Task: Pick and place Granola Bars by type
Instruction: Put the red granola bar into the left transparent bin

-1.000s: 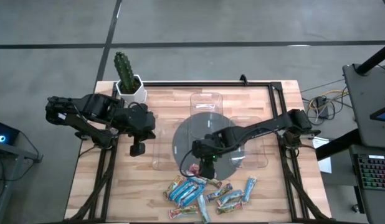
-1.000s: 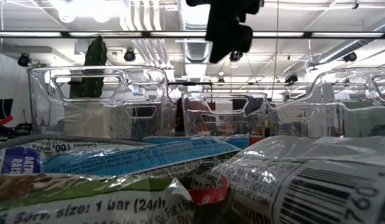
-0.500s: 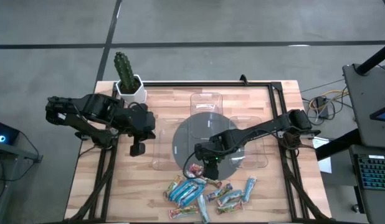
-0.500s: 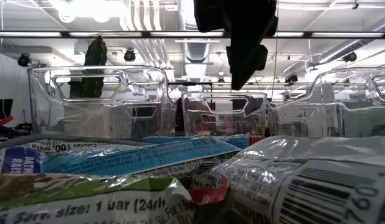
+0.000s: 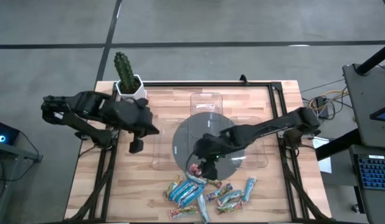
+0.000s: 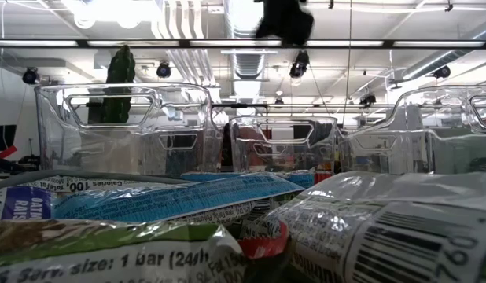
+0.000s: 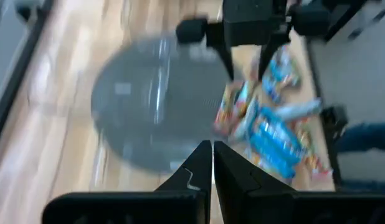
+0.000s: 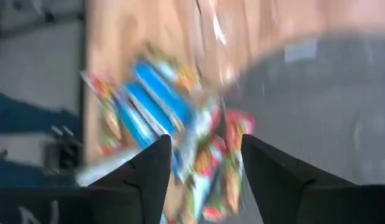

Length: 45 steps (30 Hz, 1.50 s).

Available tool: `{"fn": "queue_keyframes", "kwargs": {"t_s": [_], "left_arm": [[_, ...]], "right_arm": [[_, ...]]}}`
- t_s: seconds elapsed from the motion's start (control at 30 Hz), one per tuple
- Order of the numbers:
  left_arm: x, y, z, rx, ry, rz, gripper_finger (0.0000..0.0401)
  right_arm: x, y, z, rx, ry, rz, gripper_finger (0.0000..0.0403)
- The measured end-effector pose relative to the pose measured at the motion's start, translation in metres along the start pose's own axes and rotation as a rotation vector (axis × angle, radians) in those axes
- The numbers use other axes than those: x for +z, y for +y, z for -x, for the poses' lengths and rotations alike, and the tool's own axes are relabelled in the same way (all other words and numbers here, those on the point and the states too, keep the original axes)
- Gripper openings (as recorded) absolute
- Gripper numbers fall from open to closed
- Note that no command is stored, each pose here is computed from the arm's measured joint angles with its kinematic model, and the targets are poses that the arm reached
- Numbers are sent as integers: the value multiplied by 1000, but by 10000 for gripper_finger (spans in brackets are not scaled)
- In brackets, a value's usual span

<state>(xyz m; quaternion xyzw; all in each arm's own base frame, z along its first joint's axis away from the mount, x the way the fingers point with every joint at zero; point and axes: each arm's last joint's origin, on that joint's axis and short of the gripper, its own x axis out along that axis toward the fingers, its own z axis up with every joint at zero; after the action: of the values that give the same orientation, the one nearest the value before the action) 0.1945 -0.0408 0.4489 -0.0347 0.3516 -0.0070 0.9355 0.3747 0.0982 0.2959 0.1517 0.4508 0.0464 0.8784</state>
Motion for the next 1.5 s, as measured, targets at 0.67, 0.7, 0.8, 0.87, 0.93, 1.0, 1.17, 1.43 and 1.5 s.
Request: {"fn": "queue_keyframes", "kwargs": {"t_s": [0.67, 0.7, 0.8, 0.87, 0.93, 1.0, 1.17, 1.43, 1.5], "left_arm": [[9, 7, 55, -26, -385, -118, 0], [10, 6, 56, -28, -407, -117, 0], [8, 7, 55, -30, -458, -128, 0], [3, 7, 52, -31, -469, -130, 0], [-2, 8, 46, -32, -484, -127, 0], [-9, 8, 39, -34, -500, -124, 0], [-24, 10, 26, -43, -580, -111, 0], [-40, 9, 1, -56, -588, -70, 0], [-41, 9, -5, -59, -585, -52, 0]], "right_arm": [[-21, 0, 220, -18, -762, 151, 150], [-26, -2, 227, -15, -804, 160, 150], [-45, -10, 242, -20, -906, 163, 150], [-59, -17, 248, -19, -959, 155, 149], [-71, -23, 251, -21, -1001, 144, 147], [-83, -28, 252, -9, -1032, 139, 145], [-106, -39, 255, 11, -1085, 130, 143], [-122, -47, 257, 8, -1088, 137, 138], [-124, -48, 258, -18, -1072, 173, 137]]}}
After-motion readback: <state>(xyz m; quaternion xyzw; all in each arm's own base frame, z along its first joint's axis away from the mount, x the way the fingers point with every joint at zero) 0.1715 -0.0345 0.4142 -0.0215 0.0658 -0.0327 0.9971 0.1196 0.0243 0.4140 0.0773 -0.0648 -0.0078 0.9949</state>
